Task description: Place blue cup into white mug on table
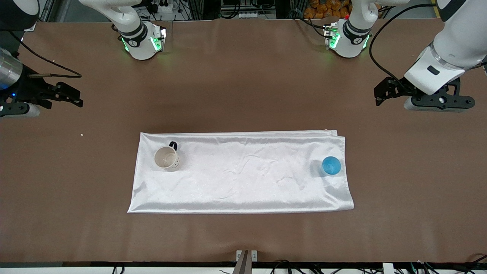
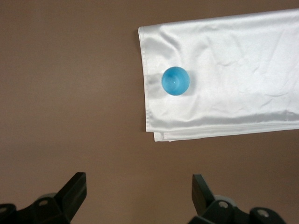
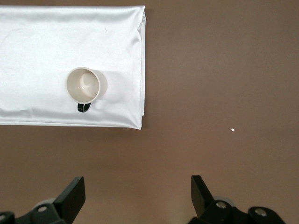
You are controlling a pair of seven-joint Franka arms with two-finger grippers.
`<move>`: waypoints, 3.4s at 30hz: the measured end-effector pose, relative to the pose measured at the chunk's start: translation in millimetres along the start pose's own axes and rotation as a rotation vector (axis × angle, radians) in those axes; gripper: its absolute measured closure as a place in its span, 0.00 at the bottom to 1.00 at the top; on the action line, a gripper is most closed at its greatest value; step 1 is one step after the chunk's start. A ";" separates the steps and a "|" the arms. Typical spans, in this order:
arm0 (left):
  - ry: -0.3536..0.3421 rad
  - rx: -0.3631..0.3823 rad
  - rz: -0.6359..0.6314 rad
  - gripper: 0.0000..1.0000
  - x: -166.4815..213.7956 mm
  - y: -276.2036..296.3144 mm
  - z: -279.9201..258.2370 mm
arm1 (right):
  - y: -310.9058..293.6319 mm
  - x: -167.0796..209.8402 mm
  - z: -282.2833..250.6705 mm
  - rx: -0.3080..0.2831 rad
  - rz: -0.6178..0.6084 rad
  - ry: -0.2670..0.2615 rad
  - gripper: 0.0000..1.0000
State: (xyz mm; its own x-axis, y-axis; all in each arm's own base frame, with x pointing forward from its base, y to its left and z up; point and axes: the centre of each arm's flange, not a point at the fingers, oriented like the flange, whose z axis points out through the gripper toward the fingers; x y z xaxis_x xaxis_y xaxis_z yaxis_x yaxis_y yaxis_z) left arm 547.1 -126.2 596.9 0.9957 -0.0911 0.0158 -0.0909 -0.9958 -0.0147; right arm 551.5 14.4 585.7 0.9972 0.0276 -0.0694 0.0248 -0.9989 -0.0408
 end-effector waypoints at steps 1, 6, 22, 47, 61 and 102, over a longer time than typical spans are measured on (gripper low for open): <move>-0.005 0.001 0.002 0.00 1.2 1.2 3.0 | 0.0 0.2 2.2 0.000 0.000 -0.005 0.00; -0.035 0.006 0.019 0.00 9.4 12.2 22.2 | 0.4 0.4 13.4 0.002 0.001 -0.028 0.00; -0.046 -0.006 0.115 0.00 51.8 77.6 103.7 | -14.4 0.9 86.3 0.053 -0.028 -0.110 0.00; -0.001 0.013 0.222 0.00 90.1 131.3 237.1 | -130.5 8.2 247.7 0.017 -0.091 -0.057 0.00; -0.046 0.041 0.247 0.00 92.2 134.2 290.4 | -146.9 26.4 327.2 0.017 -0.057 0.032 0.00; -0.103 0.122 0.328 0.38 87.2 137.4 370.6 | -159.2 53.0 378.2 0.046 -0.012 0.218 0.44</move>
State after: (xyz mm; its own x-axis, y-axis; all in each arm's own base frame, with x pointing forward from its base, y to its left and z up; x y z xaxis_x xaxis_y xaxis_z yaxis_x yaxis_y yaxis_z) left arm 627.8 -266.1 225.7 0.9112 -0.3970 -0.1097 -0.4087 -0.9046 -0.1213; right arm 573.7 189.6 211.5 0.9886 0.0256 0.1482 0.0387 -0.9955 -0.0859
